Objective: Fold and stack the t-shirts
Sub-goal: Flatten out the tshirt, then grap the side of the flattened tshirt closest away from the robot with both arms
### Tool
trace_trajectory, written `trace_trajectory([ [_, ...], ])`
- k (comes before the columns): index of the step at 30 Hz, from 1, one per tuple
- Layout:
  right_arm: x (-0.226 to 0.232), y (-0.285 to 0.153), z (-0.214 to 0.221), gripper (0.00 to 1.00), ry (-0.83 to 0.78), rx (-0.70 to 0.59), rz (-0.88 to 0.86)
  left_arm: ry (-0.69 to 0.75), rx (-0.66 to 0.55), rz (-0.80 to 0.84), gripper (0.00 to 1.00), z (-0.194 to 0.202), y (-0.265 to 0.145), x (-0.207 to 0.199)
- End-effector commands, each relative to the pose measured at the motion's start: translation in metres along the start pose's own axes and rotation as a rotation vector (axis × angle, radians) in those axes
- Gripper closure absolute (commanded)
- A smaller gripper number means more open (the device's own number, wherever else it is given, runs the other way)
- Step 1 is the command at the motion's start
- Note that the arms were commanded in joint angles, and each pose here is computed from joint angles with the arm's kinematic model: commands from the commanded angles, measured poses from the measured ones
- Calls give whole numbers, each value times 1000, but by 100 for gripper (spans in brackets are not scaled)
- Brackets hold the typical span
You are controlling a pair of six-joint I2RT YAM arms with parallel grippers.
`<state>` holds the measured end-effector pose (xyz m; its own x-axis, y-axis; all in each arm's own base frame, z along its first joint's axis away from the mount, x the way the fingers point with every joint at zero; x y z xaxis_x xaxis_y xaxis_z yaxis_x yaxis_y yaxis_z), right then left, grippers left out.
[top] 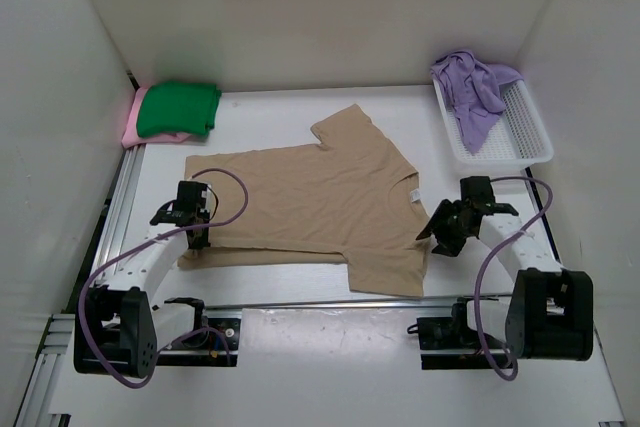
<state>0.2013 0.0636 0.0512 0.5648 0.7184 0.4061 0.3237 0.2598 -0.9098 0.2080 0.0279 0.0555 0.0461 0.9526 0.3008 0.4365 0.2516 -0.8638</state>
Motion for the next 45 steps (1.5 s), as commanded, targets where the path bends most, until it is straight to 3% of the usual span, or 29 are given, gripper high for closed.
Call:
trace_trajectory([
  [1, -9, -14, 0, 41, -99, -56, 109, 0, -40, -22, 90, -11, -9, 5],
  [3, -19, -25, 10, 39, -83, -100, 150, -1, -41, -22, 90, -11, -10, 5],
  [8, -36, -23, 55, 58, 0, -118, 88, 10, -36, -7, 90, -8, -13, 2],
  [13, -51, -9, 83, 56, -6, -75, 65, 15, -19, -5, 90, -3, -12, 1],
  [19, -56, 0, 88, 53, -60, -34, 147, 13, -27, -15, 90, -3, -14, 4],
  [25, -62, 4, 101, 53, -59, -30, 124, 15, -17, -25, 90, 1, -16, 6],
  [28, -75, 10, 107, 63, -47, -10, 168, 15, -17, -25, 90, 1, -16, 6],
  [30, -79, 12, 106, 85, -47, -10, 197, 12, -25, -36, 90, -3, -18, 8],
  [33, -84, 13, 104, 99, -58, -20, 226, 12, -22, -61, 90, -1, -20, 12],
  [39, -47, -7, 85, 100, -114, -98, 106, 13, -15, -96, 90, 4, -25, 19],
  [45, 42, -70, 29, 100, -278, -287, -52, 5, -39, -86, 90, -17, -32, 21],
])
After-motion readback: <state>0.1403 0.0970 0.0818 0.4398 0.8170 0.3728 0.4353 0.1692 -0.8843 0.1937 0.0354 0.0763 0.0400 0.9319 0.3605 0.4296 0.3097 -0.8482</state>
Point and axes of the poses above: each gripper's point midway between its finger pads, its own y axis out along the fingers, its own x axis along the line the jaws close on, z = x × y, the point moved 2 cm from there along -y, back along the fingers, and after that the axes turned 6 degrees about y, right-handed, at the moved point
